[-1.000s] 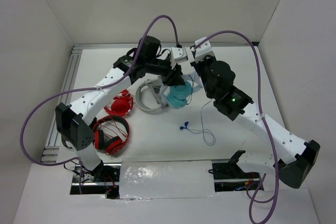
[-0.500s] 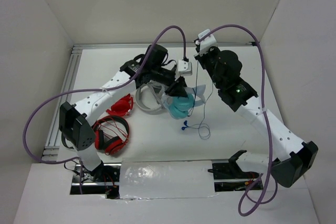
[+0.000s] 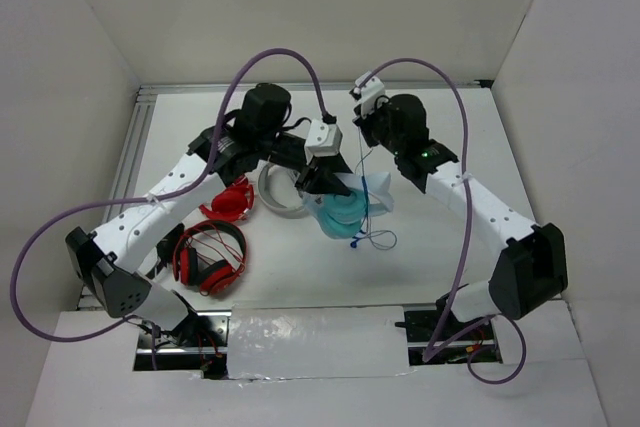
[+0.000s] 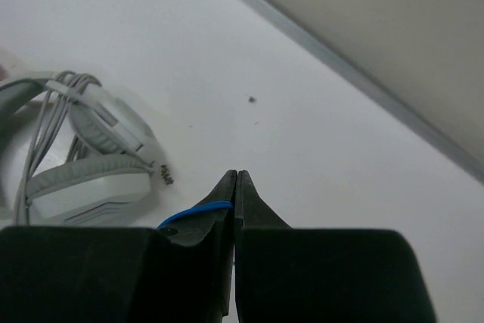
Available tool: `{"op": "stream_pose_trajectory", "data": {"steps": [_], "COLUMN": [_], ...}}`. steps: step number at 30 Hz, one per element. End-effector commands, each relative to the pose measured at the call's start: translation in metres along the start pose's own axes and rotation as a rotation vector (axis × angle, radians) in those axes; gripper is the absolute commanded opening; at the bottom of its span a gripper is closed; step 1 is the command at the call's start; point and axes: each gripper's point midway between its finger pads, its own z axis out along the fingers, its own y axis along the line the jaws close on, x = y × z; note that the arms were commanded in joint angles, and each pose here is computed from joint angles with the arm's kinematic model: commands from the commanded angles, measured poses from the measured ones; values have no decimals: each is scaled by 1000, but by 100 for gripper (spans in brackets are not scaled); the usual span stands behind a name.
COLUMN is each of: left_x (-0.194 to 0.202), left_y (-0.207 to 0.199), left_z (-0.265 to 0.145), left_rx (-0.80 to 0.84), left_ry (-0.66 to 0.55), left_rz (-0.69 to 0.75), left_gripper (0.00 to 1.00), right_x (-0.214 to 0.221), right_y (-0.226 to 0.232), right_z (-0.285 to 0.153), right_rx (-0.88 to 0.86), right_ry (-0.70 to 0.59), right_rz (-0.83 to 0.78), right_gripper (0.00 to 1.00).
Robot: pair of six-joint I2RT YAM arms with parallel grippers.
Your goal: Wrap the headphones
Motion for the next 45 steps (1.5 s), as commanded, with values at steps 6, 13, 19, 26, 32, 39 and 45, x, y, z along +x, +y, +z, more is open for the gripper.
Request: {"op": "stream_pose_trajectory", "data": {"steps": [6,13,19,26,32,39,45], "left_x": [-111,-168,-196,-214,-230,-235,-210], "left_y": [-10,8,13,9,16,46,101], "left_z": [-33,-64,-80,-92,-110,-130,-149], "left_rx": [-90,-309,-387,-415,-526,-716,-917], "left_ry": [-223,-347,-404,-434,-484,-471,-418], "left_rz": [104,86,115,132,157,225,197], "left_gripper": [0,0,0,0,0,0,0], "right_x": [44,49,67,72,85,132,149], "right_y": [49,81,94,102,111,112,101], "right_z": [20,11,14,18,11,-24,-59], "right_rx": [-116,-245,-282,-314,-334,-223,-7], "right_ry": [-68,-120,-95,-78,-51,31,101], "right_rz": [328,461,505,527,551,598,576], "right_gripper": [0,0,9,11,11,1,0]}}
